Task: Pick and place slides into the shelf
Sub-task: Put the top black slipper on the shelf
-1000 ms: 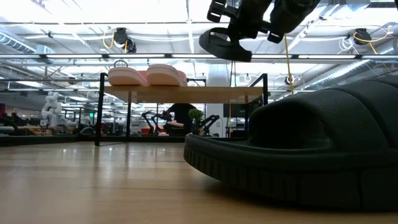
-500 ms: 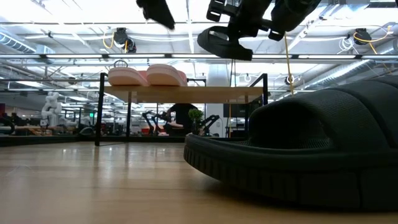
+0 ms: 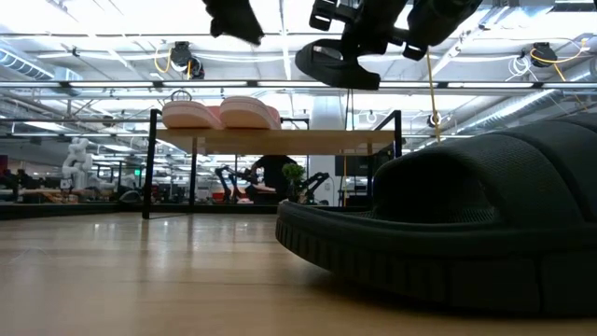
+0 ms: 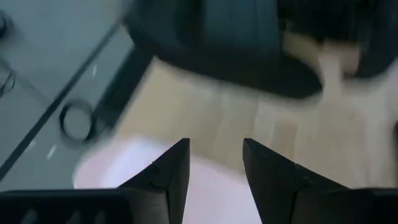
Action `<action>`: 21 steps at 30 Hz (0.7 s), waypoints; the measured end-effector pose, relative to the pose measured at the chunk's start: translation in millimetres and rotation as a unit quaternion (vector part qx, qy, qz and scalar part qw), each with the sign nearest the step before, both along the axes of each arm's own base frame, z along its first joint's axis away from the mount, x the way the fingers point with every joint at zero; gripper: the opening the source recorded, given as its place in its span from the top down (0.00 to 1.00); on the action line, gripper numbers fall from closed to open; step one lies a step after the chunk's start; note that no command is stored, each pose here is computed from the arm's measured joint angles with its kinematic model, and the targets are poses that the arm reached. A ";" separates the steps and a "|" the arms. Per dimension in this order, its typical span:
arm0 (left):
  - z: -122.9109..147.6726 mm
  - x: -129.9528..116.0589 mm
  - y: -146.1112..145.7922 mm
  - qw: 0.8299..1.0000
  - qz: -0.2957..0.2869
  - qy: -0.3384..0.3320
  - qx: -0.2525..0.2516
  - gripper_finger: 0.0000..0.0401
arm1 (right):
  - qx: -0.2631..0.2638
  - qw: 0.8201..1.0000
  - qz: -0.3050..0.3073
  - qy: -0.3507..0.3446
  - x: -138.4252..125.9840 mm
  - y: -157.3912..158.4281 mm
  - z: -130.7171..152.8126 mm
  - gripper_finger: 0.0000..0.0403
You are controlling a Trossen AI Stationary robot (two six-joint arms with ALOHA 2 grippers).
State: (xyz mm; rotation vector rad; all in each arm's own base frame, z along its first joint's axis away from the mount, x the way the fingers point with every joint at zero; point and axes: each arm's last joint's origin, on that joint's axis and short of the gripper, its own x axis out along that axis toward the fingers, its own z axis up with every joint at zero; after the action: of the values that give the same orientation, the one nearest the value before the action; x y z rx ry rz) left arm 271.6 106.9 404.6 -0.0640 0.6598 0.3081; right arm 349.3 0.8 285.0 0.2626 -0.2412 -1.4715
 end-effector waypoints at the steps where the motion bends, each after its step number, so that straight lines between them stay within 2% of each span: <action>1: 5.6 -1.2 6.9 0.999 -0.003 -0.033 -0.004 0.63 | 0.000 1.000 0.001 0.000 0.0 0.8 0.0 1.00; 3: 11.5 -4.7 22.7 0.997 -0.013 -0.079 -0.025 0.63 | 0.000 1.000 0.005 -0.001 0.0 3.5 0.0 1.00; 6: 11.3 -8.4 47.8 0.988 -0.026 -0.126 -0.085 0.63 | 0.000 1.000 0.011 -0.003 -0.1 7.7 0.0 1.00; 11: 2.0 -9.8 82.0 0.971 -0.040 -0.165 -0.170 0.63 | 0.000 1.000 0.018 -0.005 -0.2 12.4 0.0 1.00; 15: 8.8 -14.0 92.0 0.960 -0.056 -0.204 -0.185 0.63 | 0.001 1.000 0.021 -0.005 -0.3 14.4 0.0 1.00; 21: 8.9 -17.2 95.7 0.958 -0.055 -0.207 -0.192 0.63 | 0.001 1.000 0.021 -0.008 -0.3 14.4 0.0 1.00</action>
State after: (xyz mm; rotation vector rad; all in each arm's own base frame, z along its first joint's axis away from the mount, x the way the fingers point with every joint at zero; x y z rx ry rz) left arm 254.4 202.6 413.5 -0.4514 0.2959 0.0490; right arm 349.0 15.2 285.0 0.2797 -0.2466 -1.4290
